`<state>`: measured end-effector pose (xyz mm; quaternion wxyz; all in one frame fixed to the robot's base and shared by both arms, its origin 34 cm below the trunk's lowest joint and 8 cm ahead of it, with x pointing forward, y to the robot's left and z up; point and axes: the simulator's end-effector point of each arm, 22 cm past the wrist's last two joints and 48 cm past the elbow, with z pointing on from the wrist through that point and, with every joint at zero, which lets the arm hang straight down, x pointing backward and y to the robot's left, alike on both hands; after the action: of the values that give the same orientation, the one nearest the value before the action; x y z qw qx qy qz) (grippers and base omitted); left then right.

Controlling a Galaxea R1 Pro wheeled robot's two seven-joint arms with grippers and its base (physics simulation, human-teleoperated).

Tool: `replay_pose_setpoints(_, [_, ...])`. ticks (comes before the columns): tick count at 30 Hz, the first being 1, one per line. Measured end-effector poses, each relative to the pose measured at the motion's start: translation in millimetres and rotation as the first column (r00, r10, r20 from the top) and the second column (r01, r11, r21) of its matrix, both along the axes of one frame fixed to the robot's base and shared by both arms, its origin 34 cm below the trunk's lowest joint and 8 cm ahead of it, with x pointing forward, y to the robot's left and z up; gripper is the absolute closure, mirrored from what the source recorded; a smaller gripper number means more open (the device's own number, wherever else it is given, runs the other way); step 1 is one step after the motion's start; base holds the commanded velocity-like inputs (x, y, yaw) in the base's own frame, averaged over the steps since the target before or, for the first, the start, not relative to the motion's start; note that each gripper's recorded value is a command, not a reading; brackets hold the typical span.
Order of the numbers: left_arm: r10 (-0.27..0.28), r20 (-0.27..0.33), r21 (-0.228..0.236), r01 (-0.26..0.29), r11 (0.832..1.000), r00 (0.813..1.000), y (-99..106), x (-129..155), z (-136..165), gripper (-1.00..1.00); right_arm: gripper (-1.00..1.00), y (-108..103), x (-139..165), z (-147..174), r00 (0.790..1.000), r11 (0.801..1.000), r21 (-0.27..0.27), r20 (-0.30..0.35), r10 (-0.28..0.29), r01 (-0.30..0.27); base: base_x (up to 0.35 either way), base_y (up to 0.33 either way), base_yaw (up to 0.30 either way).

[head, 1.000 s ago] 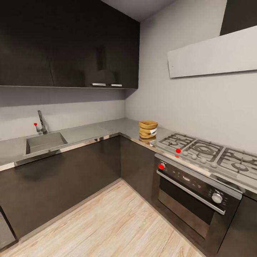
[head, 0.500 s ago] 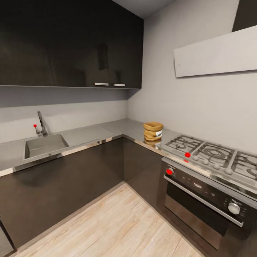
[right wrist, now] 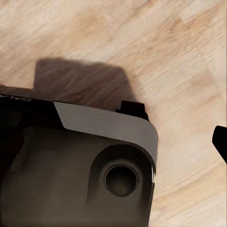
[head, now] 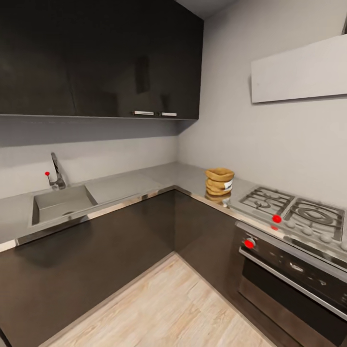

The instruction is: In the kitchen, take the popcorn bag from the countertop, put it into the microwave, and heat it until the popcorn is cooked so the cooked popcorn ends up inside the bag.

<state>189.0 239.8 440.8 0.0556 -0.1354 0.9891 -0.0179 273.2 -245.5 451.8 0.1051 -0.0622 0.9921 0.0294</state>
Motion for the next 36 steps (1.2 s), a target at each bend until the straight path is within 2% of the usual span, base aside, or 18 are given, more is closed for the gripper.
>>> replay_pose_setpoints(9, [-0.001,0.000,0.000,0.001,1.000,1.000,0.0,-0.1,0.0,-1.00,-1.00,0.0,0.1,0.0,1.000,1.000,0.000,0.000,0.000,0.000,0.294,0.188,0.000])
replay_pose_setpoints(36, [-0.002,0.001,0.000,0.002,1.000,1.000,0.0,0.2,0.0,-1.00,-1.00,-4.9,1.2,0.2,1.000,1.000,-0.007,0.005,-0.002,0.002,0.315,0.109,0.000])
